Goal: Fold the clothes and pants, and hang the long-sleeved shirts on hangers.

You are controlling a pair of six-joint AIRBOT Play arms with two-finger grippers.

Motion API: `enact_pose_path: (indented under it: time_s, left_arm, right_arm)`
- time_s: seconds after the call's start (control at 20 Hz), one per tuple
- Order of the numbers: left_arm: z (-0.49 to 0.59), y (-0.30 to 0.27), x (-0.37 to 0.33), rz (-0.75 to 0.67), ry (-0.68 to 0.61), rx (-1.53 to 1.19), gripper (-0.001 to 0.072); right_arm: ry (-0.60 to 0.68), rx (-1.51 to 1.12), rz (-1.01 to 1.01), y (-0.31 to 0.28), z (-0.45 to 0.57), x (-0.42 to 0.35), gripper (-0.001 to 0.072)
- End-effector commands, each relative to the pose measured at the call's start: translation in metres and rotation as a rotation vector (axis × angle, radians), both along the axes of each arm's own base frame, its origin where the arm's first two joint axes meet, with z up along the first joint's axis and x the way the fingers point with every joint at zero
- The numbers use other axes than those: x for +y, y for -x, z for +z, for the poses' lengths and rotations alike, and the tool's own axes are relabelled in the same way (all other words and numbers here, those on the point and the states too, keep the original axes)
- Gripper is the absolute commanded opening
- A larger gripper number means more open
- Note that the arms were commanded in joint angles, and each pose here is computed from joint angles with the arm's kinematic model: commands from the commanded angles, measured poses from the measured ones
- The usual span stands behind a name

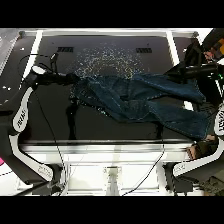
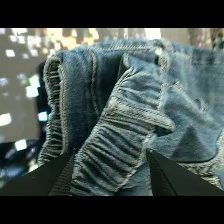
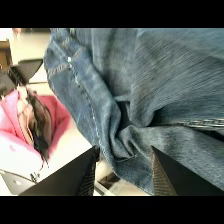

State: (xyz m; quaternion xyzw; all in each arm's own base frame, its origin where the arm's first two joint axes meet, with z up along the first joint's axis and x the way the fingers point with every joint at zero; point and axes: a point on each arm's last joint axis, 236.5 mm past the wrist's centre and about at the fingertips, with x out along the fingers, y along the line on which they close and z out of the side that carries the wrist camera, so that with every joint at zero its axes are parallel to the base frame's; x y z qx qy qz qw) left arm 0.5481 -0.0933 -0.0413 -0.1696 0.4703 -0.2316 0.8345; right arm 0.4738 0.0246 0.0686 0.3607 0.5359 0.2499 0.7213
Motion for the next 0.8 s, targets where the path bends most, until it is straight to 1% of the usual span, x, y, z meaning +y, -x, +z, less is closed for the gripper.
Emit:
enact_pose_path:
  time_s: [0.0,0.15,0.3,0.35,0.4,0.45,0.6,0.75]
  left_arm:
    - [-0.014,0.007,0.002,-0.046,-0.028,0.049,0.049]
    - [-0.02,0.009,-0.001,-0.06,-0.02,0.063,0.0489]
    - [-0.006,0.011,-0.02,-0.122,0.051,0.02,0.0485]
    - [-0.003,0.011,-0.024,-0.133,0.069,0.014,0.0409]
    - [-0.003,0.014,-0.026,-0.143,0.075,0.022,0.0187]
    - [-0.002,0.017,-0.027,-0.161,0.076,0.023,0.0041]
    - [0.015,0.03,-0.037,-0.282,0.085,-0.033,0.0036]
    - [0.04,0.044,-0.037,-0.366,0.066,-0.077,0.0035]
  right_arm:
    - [0.01,0.004,0.062,0.004,-0.002,0.026,0.0387]
    - [0.009,0.008,0.078,0.005,-0.002,0.032,0.0387]
    - [0.009,0.009,0.077,0.005,-0.002,0.032,0.0387]
    - [0.009,0.009,0.076,0.005,-0.002,0.032,0.0387]
    - [0.009,0.009,0.076,0.005,-0.002,0.032,0.0387]
    - [0.009,0.009,0.076,0.005,-0.002,0.032,0.0387]
    - [0.009,0.009,0.075,0.005,-0.002,0.031,0.0386]
    - [-0.003,0.038,0.046,0.003,-0.004,0.031,0.0386]
